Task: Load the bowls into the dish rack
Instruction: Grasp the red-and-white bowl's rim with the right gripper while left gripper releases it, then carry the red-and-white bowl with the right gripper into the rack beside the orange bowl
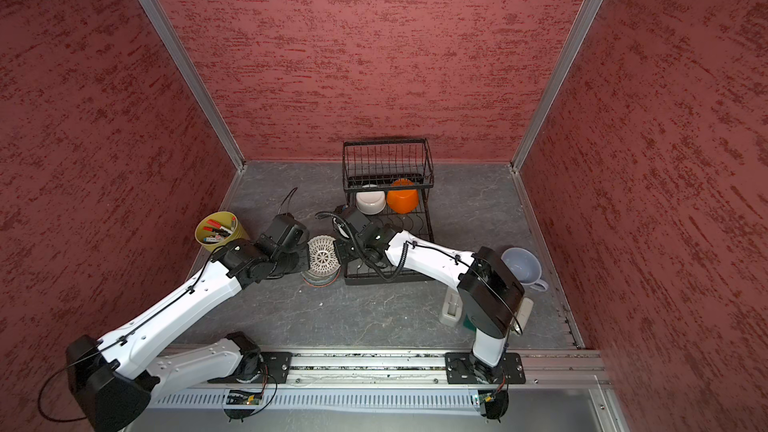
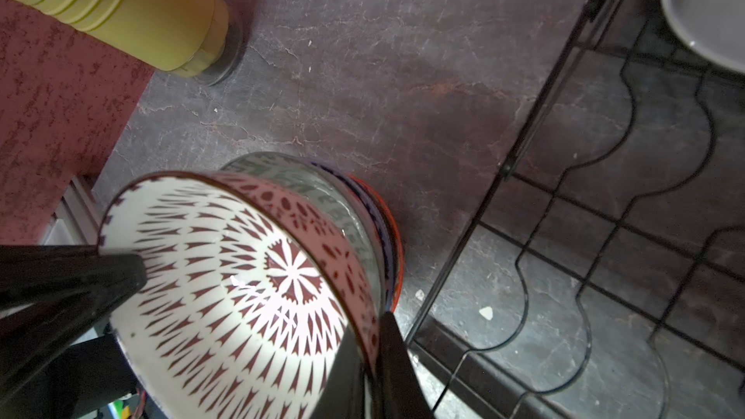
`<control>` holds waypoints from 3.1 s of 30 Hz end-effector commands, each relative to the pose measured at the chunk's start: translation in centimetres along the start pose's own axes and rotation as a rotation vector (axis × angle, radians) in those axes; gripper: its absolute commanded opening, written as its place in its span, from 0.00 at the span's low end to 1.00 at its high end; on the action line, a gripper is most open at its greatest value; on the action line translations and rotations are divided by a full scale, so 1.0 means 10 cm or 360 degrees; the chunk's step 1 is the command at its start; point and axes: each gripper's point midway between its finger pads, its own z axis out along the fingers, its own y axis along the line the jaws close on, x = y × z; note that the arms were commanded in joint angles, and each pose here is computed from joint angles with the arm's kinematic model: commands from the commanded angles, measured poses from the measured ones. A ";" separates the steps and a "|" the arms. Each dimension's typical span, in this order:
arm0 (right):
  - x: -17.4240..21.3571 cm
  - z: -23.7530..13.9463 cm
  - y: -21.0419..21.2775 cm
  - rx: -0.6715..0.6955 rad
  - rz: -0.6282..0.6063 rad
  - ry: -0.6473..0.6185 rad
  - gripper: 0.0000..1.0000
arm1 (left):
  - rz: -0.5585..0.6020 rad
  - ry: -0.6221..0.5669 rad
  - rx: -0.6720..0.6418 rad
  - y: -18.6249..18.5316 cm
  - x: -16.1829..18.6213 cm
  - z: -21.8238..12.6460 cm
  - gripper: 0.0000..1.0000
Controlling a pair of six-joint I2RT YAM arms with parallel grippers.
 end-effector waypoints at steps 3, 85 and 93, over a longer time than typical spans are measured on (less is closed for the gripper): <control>-0.16 -0.06 0.07 0.0011 -0.0020 -0.0080 0.02 | -0.0034 -0.0114 0.0066 -0.06 -0.16 -0.09 0.00; -0.46 -1.27 -2.31 0.2037 -0.0309 -0.0320 0.00 | 0.0014 -0.0383 0.0694 -0.52 -0.30 -0.22 1.00; -0.54 -1.30 -2.37 0.2149 -0.0334 -0.0358 0.00 | 0.0013 -0.0382 0.0687 -0.50 -0.30 -0.23 1.00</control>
